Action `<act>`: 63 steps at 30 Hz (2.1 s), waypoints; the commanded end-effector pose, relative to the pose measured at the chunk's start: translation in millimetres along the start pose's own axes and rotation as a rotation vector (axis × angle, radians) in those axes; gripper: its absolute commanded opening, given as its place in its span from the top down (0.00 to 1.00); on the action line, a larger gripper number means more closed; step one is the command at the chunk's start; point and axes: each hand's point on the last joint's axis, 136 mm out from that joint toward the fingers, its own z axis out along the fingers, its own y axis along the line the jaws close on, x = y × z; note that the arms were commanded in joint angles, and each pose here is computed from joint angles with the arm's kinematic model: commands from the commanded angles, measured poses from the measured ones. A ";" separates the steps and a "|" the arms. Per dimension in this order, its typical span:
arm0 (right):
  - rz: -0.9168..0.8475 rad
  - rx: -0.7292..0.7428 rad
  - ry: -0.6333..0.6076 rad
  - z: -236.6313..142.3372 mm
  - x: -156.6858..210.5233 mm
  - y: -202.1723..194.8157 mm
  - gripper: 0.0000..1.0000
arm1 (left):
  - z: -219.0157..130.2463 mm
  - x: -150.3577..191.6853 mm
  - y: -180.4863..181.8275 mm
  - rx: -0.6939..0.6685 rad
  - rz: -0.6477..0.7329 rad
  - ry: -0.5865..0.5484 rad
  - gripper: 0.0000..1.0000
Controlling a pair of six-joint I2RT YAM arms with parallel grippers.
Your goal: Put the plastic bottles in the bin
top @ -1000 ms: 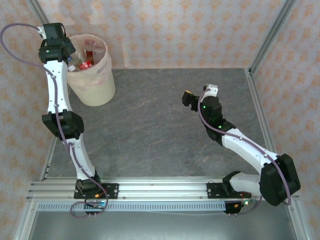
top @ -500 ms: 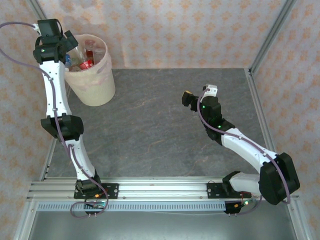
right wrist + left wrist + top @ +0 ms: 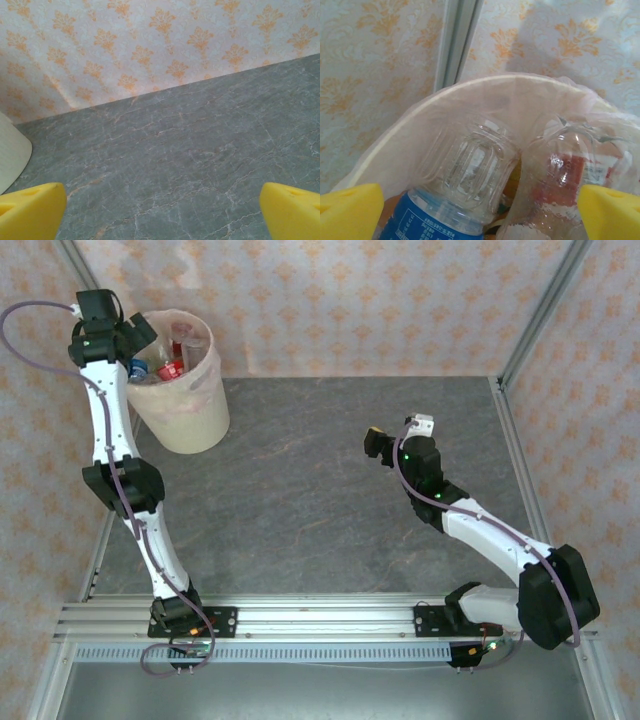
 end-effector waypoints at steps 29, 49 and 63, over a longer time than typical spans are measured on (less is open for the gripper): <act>-0.045 0.325 -0.152 -34.7 -22.4 -106.4 0.01 | -270.0 121.4 -113.4 0.735 0.135 -0.222 0.00; -0.079 0.629 -0.037 -28.3 33.4 -221.8 0.01 | -103.5 278.1 56.0 0.027 0.419 -0.257 0.00; -0.112 0.474 0.039 -2.3 53.4 -207.7 0.01 | -40.2 326.3 40.0 0.217 0.452 -0.226 0.00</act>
